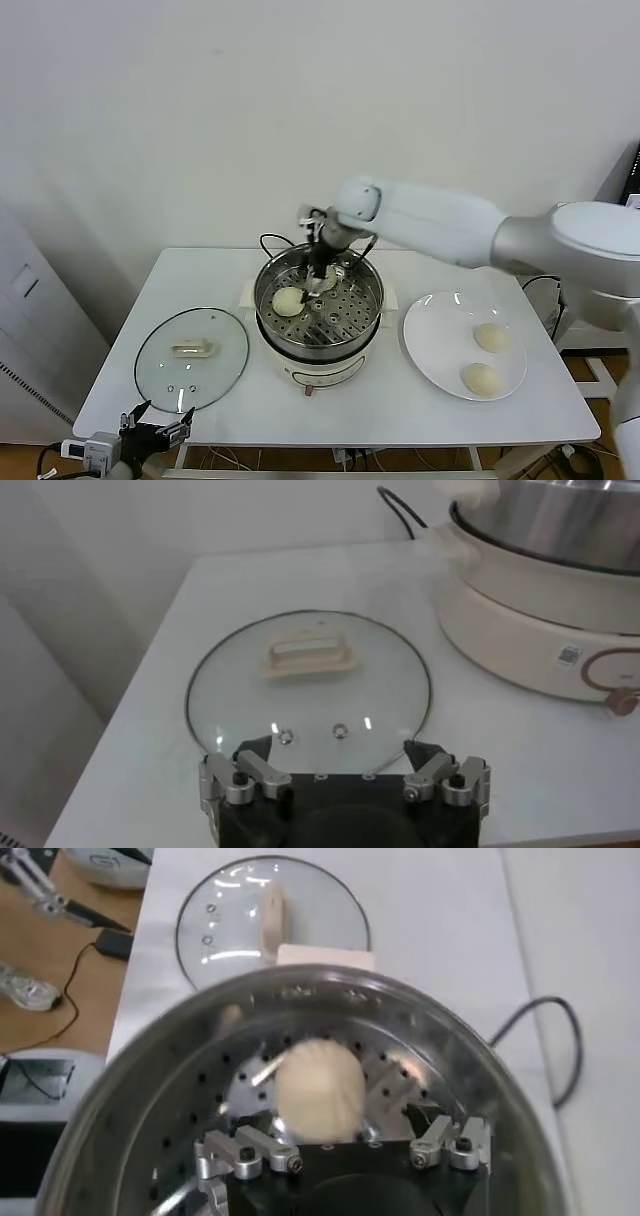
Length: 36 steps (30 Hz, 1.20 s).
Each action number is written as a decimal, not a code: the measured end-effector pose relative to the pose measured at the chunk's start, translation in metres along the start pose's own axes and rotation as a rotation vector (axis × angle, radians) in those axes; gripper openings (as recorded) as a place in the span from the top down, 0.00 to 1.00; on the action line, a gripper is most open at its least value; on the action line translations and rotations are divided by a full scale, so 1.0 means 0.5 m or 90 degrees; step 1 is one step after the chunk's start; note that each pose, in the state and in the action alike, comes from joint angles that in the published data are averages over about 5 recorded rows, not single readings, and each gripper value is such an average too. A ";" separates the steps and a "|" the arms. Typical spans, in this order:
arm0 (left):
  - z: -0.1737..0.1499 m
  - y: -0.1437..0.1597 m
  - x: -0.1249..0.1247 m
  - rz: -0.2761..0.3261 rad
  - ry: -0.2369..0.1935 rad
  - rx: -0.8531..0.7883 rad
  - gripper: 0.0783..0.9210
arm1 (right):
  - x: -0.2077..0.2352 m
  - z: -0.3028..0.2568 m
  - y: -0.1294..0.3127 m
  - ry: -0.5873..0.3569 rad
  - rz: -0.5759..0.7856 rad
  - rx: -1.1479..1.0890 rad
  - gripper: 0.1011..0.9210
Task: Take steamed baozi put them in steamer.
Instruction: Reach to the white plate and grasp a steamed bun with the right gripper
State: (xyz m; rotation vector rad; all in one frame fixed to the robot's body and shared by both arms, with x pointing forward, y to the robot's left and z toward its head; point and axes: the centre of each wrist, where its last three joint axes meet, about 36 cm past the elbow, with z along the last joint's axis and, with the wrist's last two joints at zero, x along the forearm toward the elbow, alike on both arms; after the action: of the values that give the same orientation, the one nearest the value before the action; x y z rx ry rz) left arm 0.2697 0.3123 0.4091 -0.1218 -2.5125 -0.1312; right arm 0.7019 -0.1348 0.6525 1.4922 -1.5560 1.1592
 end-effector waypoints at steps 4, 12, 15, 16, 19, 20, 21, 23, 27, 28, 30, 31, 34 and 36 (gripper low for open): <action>-0.003 0.000 0.001 0.000 -0.002 0.000 0.12 | 0.082 0.080 0.005 0.022 0.000 0.008 0.12; -0.004 0.000 0.004 -0.003 -0.005 0.002 0.12 | 0.169 0.266 0.056 0.063 -0.018 0.002 0.12; -0.003 -0.001 0.005 -0.003 -0.004 0.003 0.12 | 0.173 0.332 0.082 0.077 -0.028 -0.004 0.12; -0.002 -0.001 0.006 -0.003 -0.003 0.003 0.12 | 0.172 0.352 0.090 0.082 -0.031 -0.006 0.12; -0.001 0.000 0.006 -0.003 -0.002 0.003 0.12 | 0.165 0.404 0.113 0.096 -0.040 -0.009 0.12; -0.001 0.000 0.006 -0.003 -0.003 0.003 0.12 | 0.160 0.419 0.119 0.100 -0.043 -0.009 0.12; -0.002 0.001 0.006 -0.004 -0.003 0.003 0.12 | 0.155 0.432 0.125 0.105 -0.047 -0.008 0.12; -0.002 0.001 0.006 -0.004 -0.004 0.002 0.12 | 0.143 0.458 0.137 0.113 -0.055 -0.006 0.12; -0.003 0.001 0.006 -0.004 -0.004 0.002 0.12 | 0.114 0.500 0.156 0.125 -0.072 0.001 0.12; -0.003 0.001 0.006 -0.004 -0.004 0.002 0.12 | 0.106 0.509 0.160 0.127 -0.077 0.003 0.12; -0.003 0.000 0.006 -0.004 -0.004 0.002 0.12 | 0.090 0.527 0.168 0.132 -0.086 0.008 0.12; -0.003 0.000 0.006 -0.003 -0.004 0.003 0.12 | 0.081 0.535 0.172 0.134 -0.090 0.011 0.12; -0.003 -0.001 0.006 -0.003 -0.004 0.004 0.12 | 0.057 0.559 0.183 0.139 -0.103 0.018 0.12; -0.003 -0.002 0.006 -0.002 -0.004 0.004 0.12 | 0.042 0.573 0.190 0.141 -0.110 0.021 0.12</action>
State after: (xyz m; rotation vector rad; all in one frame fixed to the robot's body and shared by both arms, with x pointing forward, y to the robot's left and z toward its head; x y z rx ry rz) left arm 0.2681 0.3113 0.4119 -0.1149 -2.5196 -0.1239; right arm 0.6357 -0.4121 0.5515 1.4345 -1.2407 1.2091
